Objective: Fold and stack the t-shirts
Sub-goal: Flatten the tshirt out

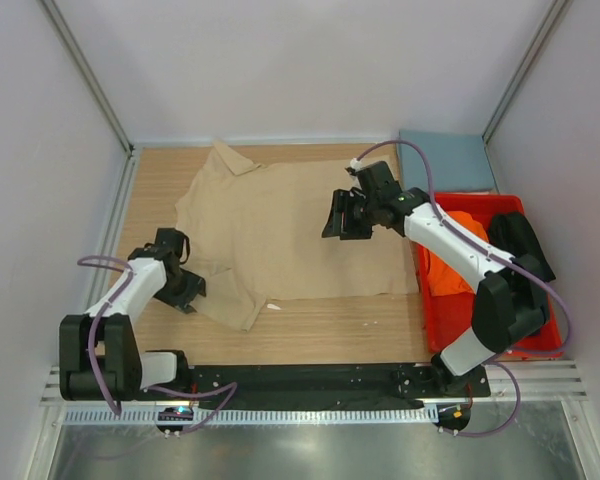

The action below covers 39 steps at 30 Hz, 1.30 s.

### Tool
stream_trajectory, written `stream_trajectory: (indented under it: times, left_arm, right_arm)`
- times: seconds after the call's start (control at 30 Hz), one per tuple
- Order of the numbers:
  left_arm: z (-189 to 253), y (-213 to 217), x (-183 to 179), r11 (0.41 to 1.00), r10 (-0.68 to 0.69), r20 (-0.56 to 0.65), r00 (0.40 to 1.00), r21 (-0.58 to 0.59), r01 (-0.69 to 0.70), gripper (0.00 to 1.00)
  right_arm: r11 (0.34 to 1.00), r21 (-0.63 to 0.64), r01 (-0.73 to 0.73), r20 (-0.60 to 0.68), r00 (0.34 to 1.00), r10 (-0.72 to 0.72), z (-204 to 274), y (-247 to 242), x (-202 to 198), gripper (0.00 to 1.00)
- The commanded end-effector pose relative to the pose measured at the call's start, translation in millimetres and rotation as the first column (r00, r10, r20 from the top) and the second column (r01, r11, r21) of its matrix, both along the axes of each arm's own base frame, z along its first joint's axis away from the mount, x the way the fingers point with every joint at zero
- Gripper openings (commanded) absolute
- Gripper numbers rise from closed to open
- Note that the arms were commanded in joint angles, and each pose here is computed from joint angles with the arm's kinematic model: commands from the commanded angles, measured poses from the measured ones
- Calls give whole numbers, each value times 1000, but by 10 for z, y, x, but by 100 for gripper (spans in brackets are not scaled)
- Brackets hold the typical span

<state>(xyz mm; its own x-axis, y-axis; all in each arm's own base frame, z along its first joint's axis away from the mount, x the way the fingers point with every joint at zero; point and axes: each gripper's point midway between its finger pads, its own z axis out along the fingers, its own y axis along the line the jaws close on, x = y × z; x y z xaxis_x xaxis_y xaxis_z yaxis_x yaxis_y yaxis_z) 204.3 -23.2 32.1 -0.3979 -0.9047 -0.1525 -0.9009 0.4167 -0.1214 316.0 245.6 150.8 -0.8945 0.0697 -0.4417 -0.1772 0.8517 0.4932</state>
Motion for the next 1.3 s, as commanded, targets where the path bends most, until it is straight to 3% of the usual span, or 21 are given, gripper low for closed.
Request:
stream_trajectory:
  times: [0.0, 0.17, 0.27, 0.3, 0.37, 0.5, 0.73, 0.97, 1.07, 1.13, 1.27]
  left_arm:
    - [-130, 50, -22, 999, 43, -32, 999, 23, -42, 48]
    - [-269, 122, -108, 995, 76, -56, 995, 63, -73, 42]
    - [-325, 118, -135, 994, 91, -72, 993, 62, -87, 30]
    - [-345, 115, -168, 994, 92, -83, 992, 61, -88, 15]
    - [-336, 135, -222, 989, 132, -88, 987, 73, -125, 0]
    - [-205, 154, -548, 972, 226, -125, 966, 93, -216, 0]
    - [175, 262, -870, 911, 401, 12, 916, 104, -400, 0]
    - [69, -76, -1288, 859, 501, -95, 860, -65, -508, 0]
    - [129, -71, -1357, 852, 513, -63, 856, -82, -517, 0]
    - [204, -98, -1279, 851, 511, -2, 859, -137, -507, 0]
    - [272, -224, -1260, 841, 506, 10, 863, -226, -491, 0]
  right_arm:
    - [999, 34, -6, 104, 995, 3, 292, -3, 48, 57]
    - [999, 34, -10, 111, 994, 6, 310, -15, 28, 57]
    - [1000, 26, -11, 112, 994, 8, 292, -31, 19, 57]
    - [1000, 23, -12, 109, 994, 9, 281, -38, 8, 57]
    - [1000, 27, -15, 104, 994, 12, 274, -35, -9, 57]
    - [999, 37, -25, 80, 997, 22, 191, -20, -60, 57]
    - [997, 50, -66, 17, 998, 65, -15, 66, -137, 57]
    - [991, 65, -120, -35, 992, 123, -149, 201, -289, 57]
    - [988, 72, -135, -49, 989, 138, -203, 231, -352, 57]
    - [984, 78, -158, -68, 984, 163, -243, 279, -421, 57]
    - [981, 80, -179, -97, 978, 187, -362, 314, -492, 57]
